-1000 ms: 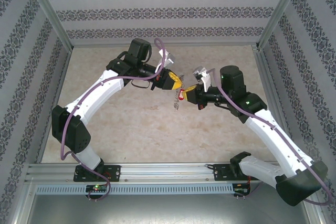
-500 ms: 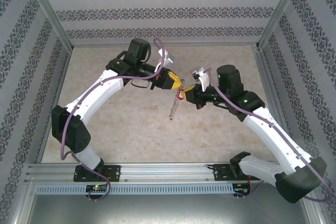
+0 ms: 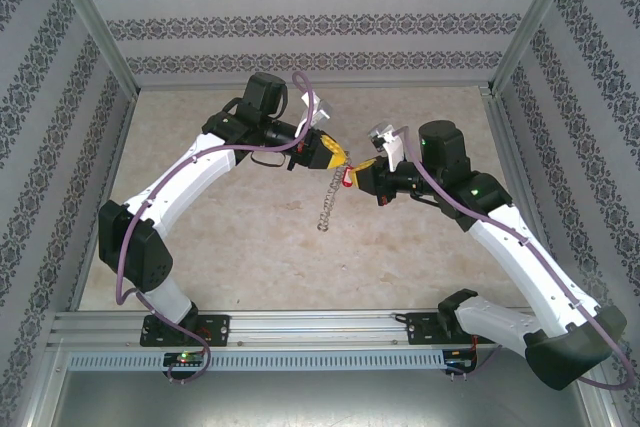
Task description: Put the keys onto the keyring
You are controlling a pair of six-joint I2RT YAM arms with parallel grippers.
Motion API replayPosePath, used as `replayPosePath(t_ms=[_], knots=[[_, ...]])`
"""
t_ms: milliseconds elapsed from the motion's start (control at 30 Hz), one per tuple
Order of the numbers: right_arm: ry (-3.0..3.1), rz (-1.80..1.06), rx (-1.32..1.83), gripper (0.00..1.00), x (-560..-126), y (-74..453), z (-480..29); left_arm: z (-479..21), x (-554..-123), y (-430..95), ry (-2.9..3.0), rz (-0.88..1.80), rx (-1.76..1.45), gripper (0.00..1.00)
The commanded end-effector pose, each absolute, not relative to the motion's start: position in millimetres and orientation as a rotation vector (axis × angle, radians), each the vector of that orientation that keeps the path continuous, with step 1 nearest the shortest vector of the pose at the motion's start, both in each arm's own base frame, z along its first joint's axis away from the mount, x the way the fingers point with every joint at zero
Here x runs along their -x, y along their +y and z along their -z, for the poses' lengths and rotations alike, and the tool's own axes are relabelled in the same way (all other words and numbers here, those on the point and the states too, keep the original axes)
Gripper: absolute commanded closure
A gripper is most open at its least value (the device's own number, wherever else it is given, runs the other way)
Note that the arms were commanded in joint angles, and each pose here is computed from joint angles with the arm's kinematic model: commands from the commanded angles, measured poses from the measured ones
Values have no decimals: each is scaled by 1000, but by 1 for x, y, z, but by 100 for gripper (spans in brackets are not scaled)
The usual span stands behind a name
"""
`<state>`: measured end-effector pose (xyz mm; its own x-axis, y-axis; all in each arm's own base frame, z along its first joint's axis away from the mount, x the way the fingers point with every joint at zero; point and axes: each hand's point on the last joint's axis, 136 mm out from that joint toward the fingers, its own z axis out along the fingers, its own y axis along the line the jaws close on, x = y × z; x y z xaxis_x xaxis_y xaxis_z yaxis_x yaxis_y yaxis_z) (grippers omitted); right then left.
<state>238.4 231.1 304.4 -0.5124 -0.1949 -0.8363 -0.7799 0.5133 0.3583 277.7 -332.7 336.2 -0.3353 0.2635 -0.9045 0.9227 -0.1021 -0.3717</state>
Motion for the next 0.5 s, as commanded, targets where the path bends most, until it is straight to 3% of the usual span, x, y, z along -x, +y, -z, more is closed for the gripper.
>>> replayPosePath(t_ms=[0, 467], knots=[[1955, -939, 811, 100, -241, 228, -320, -348, -278, -332, 1527, 1463, -1314, 100], [1970, -850, 833, 100, -243, 222, -334, -348, -276, -331, 1520, 1468, -1317, 100]])
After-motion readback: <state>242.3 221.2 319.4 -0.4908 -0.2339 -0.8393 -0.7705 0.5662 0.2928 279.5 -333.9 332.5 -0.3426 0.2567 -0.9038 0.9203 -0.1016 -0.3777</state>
